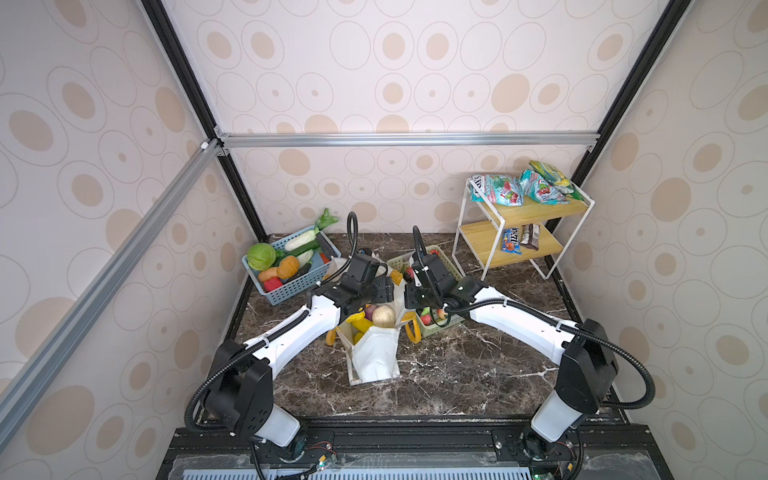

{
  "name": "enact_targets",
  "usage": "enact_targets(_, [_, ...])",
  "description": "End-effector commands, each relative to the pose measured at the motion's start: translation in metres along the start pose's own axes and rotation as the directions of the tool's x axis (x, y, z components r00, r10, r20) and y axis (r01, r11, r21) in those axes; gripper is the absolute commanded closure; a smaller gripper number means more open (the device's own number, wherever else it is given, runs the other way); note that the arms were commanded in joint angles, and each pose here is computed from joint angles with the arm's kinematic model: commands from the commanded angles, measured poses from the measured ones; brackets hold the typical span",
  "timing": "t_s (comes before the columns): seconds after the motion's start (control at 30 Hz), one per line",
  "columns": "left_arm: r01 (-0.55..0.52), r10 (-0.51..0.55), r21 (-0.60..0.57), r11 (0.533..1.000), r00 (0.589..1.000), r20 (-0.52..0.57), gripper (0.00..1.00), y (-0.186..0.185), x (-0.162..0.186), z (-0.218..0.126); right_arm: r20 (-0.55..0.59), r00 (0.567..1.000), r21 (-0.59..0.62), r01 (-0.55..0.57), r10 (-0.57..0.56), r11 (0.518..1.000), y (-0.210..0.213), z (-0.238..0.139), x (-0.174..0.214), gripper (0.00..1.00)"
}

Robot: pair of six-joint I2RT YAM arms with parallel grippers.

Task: Place the food into the grocery bag and tie it
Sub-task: 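Lower the squash into the white bag beside the right gripper, then open the left gripper and raise it out of the bag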

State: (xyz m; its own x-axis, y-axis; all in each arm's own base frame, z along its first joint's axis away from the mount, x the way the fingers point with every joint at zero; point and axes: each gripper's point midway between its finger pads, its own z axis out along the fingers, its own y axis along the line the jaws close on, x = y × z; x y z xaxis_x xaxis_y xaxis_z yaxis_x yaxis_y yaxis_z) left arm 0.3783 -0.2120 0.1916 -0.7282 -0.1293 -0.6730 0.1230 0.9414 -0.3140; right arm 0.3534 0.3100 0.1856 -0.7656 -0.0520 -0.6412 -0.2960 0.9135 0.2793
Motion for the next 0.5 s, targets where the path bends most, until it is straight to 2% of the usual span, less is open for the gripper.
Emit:
enact_targets(0.0, [-0.026,0.026,-0.001,1.0,0.999,0.039,0.2,-0.001,-0.025,-0.02,0.056,0.998,0.001,-0.027,0.027,1.0,-0.003,-0.011,-0.014,0.97])
enact_targets(0.23, [-0.026,0.028,-0.016,1.0,0.995,0.098,0.2,0.008,-0.058,-0.036,0.052,0.998,0.009,-0.024,0.024,1.0,-0.004,-0.009,-0.012,0.97])
enact_targets(0.47, [0.024,-0.008,-0.076,0.997,0.98,0.197,0.19,0.044,-0.104,-0.058,0.053,0.998,0.016,-0.026,0.025,1.0,-0.005,-0.009,-0.012,0.97])
